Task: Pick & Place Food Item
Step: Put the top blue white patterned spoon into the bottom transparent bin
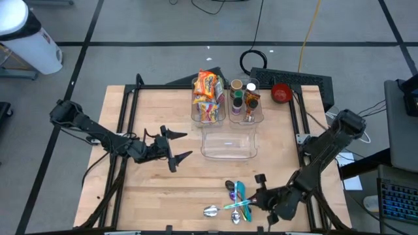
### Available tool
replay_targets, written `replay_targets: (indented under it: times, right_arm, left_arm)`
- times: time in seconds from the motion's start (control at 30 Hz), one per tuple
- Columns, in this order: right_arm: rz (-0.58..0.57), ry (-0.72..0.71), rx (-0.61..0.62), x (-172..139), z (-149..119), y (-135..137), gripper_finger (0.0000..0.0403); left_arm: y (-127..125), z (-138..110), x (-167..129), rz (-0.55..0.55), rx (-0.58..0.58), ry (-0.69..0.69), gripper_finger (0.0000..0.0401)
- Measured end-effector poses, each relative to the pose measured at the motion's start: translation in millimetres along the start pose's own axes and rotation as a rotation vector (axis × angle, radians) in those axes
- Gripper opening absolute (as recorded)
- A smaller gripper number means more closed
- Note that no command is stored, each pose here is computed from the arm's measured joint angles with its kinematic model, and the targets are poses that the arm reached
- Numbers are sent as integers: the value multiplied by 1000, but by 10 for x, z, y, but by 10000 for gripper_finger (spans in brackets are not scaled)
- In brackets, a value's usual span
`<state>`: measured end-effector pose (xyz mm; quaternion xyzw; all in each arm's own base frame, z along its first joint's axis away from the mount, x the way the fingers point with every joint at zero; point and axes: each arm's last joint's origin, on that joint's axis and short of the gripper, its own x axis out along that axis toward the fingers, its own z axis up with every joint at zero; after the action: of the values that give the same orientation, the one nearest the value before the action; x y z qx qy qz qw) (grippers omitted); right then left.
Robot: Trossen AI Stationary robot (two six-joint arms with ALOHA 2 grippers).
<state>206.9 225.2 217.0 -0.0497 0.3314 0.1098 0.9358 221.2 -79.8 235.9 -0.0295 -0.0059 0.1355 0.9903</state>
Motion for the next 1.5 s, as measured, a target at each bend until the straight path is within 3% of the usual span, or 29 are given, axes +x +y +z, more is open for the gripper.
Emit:
replay_targets:
  times: [0.27,0.47,0.73,0.9,1.27,1.5]
  right_arm:
    - [-54,-104,-32,-422,157,-477,35]
    - [-202,-168,27,-615,-33,-930,35]
    - [-308,-276,68,-738,-288,-1339,36]
    - [-388,-348,77,-753,-403,-1535,36]
    - [-471,-347,79,-847,-422,-1811,35]
    - [-525,-285,168,-833,-496,-1931,35]
  left_arm:
    - [0,1,0,0,0,-1,374]
    - [0,2,0,0,0,-1,374]
    - [0,2,0,0,-1,-1,374]
    - [0,3,0,0,-1,-2,374]
    - [-1,4,1,0,-2,-2,374]
    - [-1,5,1,0,-2,-3,374]
